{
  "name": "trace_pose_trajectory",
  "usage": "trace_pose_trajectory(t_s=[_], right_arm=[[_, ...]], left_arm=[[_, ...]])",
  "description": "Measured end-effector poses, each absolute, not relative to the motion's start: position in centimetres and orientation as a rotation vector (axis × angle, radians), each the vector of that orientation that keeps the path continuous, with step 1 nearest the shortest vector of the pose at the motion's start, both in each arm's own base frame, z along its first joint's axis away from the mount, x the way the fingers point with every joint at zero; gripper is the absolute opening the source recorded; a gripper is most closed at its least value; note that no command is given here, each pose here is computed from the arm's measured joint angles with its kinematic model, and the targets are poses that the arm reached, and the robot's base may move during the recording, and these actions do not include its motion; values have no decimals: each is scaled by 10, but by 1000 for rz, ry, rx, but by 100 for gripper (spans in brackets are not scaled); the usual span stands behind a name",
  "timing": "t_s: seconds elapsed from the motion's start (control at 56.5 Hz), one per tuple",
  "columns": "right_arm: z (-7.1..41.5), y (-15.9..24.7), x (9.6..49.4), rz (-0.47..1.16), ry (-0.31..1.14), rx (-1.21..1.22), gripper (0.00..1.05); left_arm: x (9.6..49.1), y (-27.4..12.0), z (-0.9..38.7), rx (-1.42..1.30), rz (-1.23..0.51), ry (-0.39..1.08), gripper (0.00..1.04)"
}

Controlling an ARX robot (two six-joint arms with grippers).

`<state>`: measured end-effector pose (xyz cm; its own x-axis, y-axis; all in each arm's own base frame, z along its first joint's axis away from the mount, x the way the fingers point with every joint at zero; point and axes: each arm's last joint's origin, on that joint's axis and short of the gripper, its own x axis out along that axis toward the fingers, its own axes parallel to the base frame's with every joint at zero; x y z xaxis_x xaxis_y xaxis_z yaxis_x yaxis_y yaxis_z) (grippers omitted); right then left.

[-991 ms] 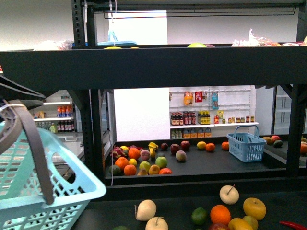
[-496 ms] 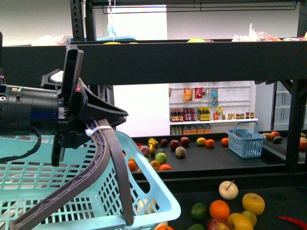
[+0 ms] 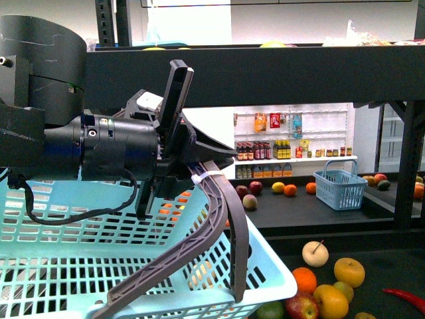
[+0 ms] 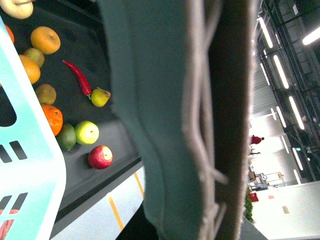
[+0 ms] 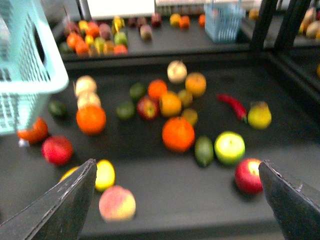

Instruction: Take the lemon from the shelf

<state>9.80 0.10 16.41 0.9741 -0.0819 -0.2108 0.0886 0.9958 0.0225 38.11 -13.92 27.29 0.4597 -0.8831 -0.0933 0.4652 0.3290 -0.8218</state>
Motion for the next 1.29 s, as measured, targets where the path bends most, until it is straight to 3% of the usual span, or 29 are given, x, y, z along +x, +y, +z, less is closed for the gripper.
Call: trace_pose_trajectory(t_s=[0.159,0.319,0.549,0.708,0.903,1.045,1.292], right_arm=[[152,3,107,-22,461,66,97],[156,-6,130,51,568,129,97],[145,-33,208,105,668,75,97],[98,-29,269,191,827,4,97],[54,-4,323,282,909,-102,97],[29,34,358,391,878,-148,97],[-1,102,379,523,811,-232,97]], left_arm=[[381,-139,273,-814,-954,596,8],[381,-139,274,-813,-960,598,8],[381,-139,274,-813,-955,596,8],[381,-139,274,-813,-955,596,8],[381,-139,274,-810,-960,596,8],[381,-139,274,-809,-957,594,8],[381,-139,274,-809,-958,594,8]])
